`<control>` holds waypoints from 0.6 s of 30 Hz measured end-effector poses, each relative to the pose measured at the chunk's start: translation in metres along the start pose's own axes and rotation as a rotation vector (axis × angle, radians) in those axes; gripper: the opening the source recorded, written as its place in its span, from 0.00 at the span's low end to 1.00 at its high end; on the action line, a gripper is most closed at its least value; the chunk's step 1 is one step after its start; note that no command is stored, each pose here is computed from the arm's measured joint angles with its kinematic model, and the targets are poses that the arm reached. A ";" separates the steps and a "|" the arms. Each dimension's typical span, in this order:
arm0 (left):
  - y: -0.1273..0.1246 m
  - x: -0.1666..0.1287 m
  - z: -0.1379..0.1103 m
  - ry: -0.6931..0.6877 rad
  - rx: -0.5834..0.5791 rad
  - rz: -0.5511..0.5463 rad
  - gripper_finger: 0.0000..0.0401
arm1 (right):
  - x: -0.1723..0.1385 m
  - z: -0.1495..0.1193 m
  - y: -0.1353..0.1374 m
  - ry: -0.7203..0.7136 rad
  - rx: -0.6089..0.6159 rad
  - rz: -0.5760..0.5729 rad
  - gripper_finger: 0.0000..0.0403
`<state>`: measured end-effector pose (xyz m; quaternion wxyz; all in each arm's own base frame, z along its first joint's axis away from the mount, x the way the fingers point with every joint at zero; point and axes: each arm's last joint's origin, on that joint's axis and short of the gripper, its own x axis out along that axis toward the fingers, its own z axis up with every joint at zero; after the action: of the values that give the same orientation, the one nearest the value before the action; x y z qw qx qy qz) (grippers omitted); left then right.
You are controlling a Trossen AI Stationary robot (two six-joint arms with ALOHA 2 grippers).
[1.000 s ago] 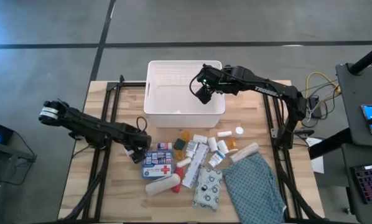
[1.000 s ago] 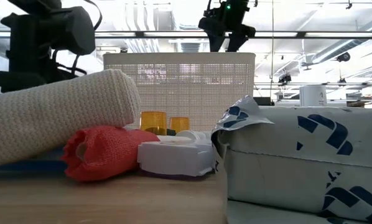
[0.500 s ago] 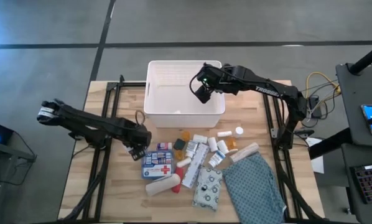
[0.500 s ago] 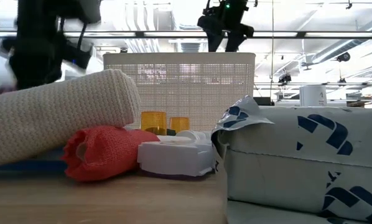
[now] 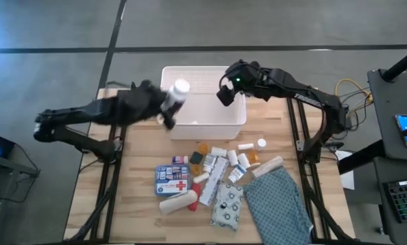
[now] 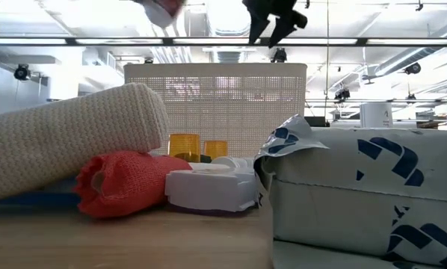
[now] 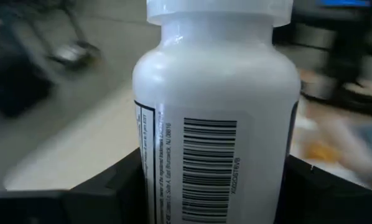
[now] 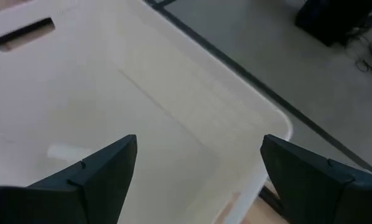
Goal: Pick & place medical supplies in basket/bin
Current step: Put the white and purple bottle into the white bin, then put the white bottle into the white bin
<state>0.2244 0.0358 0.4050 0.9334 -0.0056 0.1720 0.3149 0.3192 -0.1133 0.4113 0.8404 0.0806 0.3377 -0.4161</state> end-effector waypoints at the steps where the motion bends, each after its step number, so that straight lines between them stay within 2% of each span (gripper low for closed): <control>1: 0.006 0.014 -0.001 0.008 0.015 0.038 0.60 | -0.004 0.001 -0.002 -0.010 0.004 -0.005 0.82; 5: 0.024 0.064 -0.013 0.149 0.061 0.141 0.73 | -0.018 0.000 -0.010 -0.024 0.013 -0.003 0.82; 7: 0.026 0.074 -0.016 0.228 0.076 0.150 0.80 | -0.024 -0.002 -0.012 -0.012 0.003 -0.003 0.82; 10: 0.023 0.073 -0.007 0.307 0.112 0.137 0.86 | -0.035 -0.010 -0.017 0.033 -0.033 -0.008 0.82; 13: 0.017 0.066 0.009 0.322 0.133 0.116 0.87 | -0.043 -0.021 -0.022 0.122 -0.067 -0.030 0.82; 18: 0.014 0.041 0.037 0.304 0.135 0.087 0.88 | -0.046 -0.048 -0.027 0.415 -0.017 -0.030 0.82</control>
<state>0.2580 0.0754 0.4285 0.8805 0.0168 0.3319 0.3381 0.2546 -0.0808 0.4080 0.7471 0.1526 0.5081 -0.4004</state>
